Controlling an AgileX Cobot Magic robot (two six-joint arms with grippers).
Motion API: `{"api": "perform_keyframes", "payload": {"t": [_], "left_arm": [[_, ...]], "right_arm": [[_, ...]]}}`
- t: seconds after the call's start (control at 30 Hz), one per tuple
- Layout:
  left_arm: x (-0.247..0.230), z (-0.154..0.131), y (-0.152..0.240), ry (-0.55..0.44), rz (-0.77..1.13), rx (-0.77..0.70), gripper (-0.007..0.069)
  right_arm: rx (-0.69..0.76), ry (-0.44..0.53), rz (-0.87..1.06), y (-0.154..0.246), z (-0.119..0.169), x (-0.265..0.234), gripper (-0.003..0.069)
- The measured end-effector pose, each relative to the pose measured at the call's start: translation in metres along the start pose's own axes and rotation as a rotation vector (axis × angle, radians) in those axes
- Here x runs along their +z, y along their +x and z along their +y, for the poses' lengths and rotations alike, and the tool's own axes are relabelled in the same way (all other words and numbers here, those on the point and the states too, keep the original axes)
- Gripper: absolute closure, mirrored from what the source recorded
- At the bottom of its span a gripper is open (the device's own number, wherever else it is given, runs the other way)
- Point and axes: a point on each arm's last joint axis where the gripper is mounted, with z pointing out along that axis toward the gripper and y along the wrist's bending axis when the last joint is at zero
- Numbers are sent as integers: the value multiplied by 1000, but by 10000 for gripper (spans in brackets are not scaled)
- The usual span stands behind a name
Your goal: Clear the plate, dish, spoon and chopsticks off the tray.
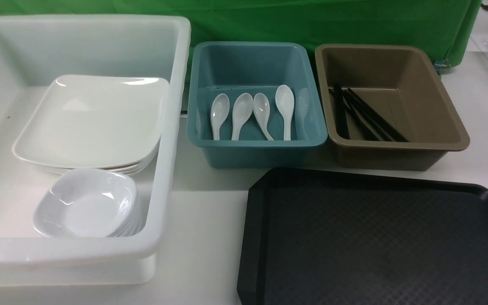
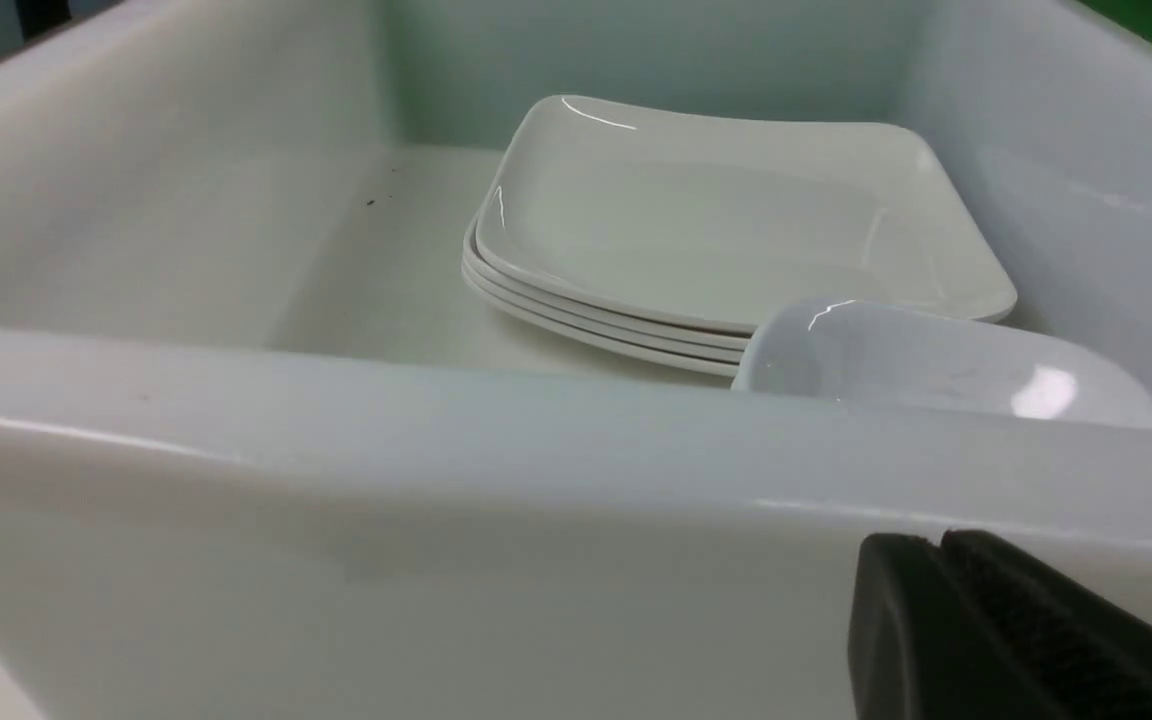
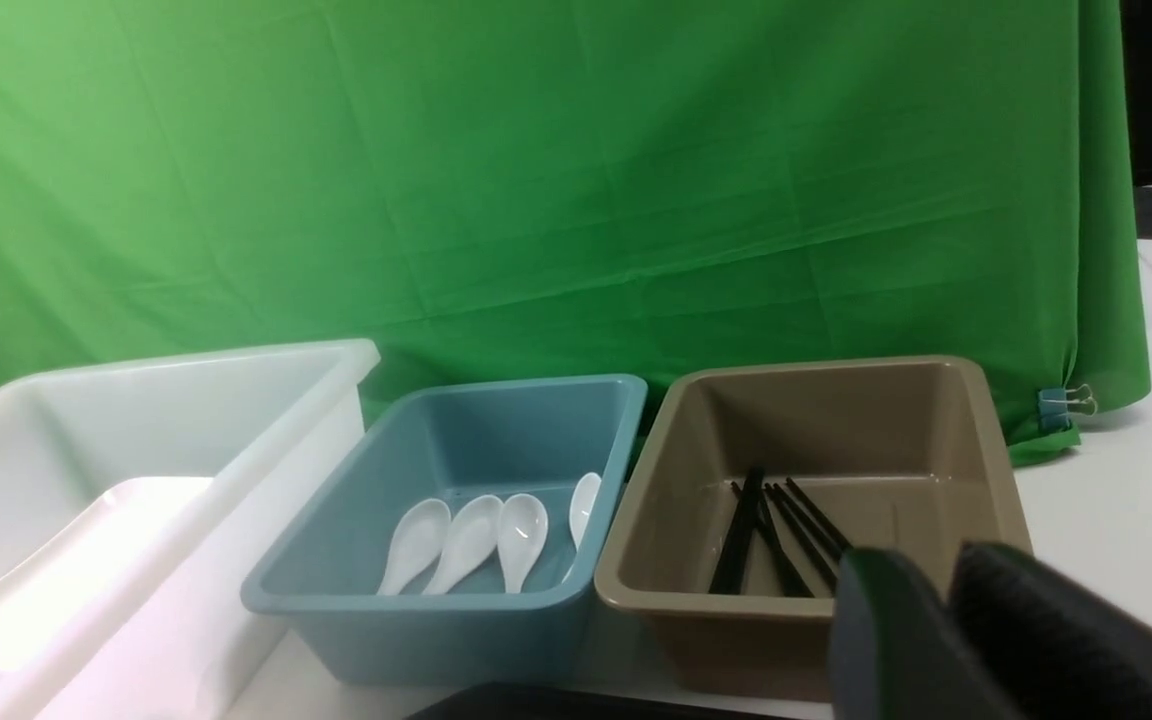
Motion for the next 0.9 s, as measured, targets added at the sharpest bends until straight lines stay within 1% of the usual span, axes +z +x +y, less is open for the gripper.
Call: {"api": "perform_keyframes", "payload": {"t": [0.07, 0.57, 0.6, 0.77, 0.9], "left_arm": [[0, 0, 0, 0, 4, 2, 615], [0, 0, 0, -1, 4, 7, 615], [0, 0, 0, -1, 4, 7, 615], [0, 0, 0, -1, 4, 7, 615], [0, 0, 0, -1, 4, 7, 615]], "right_arm": [[0, 0, 0, 0, 0, 0, 513], [-2, 0, 0, 0, 0, 0, 479], [-14, 1, 0, 0, 0, 0, 478], [-192, 2, -1, 0, 0, 0, 468], [-296, -51, 16, 3, 4, 0, 463]]}}
